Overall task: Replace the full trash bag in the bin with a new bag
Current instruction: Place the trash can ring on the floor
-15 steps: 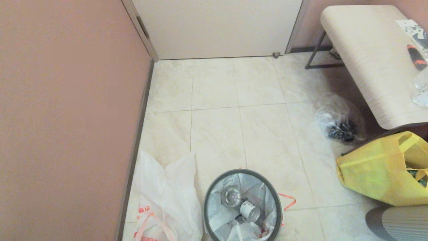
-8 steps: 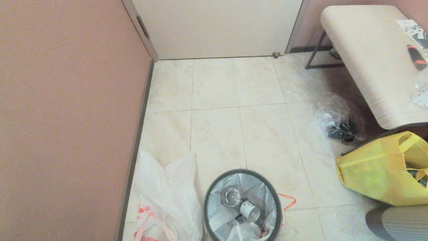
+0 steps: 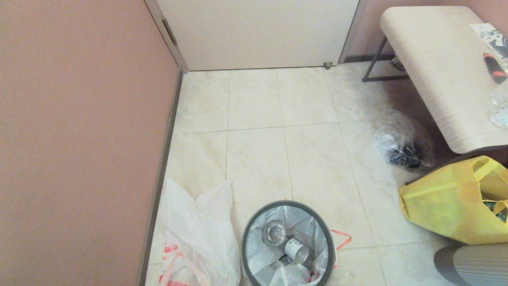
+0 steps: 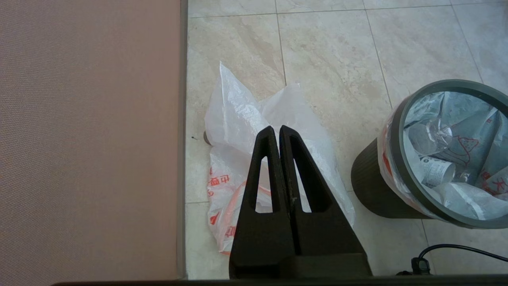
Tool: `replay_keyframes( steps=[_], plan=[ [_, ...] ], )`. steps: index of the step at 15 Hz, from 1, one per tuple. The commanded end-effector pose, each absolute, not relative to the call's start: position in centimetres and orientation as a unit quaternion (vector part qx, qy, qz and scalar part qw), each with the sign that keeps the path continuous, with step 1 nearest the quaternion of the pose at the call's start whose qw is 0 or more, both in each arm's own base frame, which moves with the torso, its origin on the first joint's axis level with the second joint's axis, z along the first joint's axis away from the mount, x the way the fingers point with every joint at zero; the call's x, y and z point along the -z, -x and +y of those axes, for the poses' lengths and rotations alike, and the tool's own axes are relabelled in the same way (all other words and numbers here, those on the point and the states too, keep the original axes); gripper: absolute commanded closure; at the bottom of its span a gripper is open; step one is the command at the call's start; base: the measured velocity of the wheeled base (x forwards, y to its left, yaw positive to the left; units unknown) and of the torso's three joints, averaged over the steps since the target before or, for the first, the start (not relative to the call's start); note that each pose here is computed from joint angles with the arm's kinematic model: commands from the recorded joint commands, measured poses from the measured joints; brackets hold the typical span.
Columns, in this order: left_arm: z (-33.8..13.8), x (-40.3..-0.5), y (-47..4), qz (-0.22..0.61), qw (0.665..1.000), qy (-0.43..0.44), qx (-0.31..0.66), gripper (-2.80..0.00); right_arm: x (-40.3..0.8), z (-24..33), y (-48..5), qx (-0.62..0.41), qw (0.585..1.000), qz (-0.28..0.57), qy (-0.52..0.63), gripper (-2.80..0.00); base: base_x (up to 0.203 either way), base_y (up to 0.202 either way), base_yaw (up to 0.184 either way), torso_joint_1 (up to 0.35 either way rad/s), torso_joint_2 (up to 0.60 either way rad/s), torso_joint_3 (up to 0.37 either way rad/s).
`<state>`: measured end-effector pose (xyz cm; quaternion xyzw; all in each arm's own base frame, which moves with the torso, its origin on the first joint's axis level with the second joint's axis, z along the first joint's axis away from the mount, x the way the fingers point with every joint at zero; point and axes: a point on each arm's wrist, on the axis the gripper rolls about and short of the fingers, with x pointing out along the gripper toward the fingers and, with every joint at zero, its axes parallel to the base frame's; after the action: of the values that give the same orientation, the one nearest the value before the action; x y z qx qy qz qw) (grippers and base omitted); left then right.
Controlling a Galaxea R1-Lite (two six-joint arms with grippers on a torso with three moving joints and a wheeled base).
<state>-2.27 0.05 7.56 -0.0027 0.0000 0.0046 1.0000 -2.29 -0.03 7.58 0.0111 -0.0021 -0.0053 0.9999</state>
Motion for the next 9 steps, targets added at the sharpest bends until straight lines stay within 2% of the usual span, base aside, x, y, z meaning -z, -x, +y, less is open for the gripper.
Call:
replay_keyframes(
  steps=[1, 5, 9],
  plan=[
    [0.0, -7.6, 2.3, 0.000, 1.000, 0.003, -0.005, 0.00, -7.6, 0.0, 2.3, 0.005, 1.000, -0.002, -0.011, 0.00, 0.000, 0.000, 0.000, 0.000, 0.00, 0.000],
    [0.0, -7.6, 2.3, 0.000, 1.000, 0.003, -0.005, 0.00, -8.6, 0.0, 2.5, 0.004, 1.000, -0.010, 0.021, 0.00, 0.000, 0.000, 0.000, 0.000, 0.00, 0.000],
    [0.0, -7.6, 2.3, 0.000, 1.000, 0.003, -0.005, 0.00, -14.3, 0.0, 1.5, -0.003, 0.999, 0.004, 0.035, 0.00, 0.000, 0.000, 0.000, 0.000, 0.00, 0.000]
  ],
)
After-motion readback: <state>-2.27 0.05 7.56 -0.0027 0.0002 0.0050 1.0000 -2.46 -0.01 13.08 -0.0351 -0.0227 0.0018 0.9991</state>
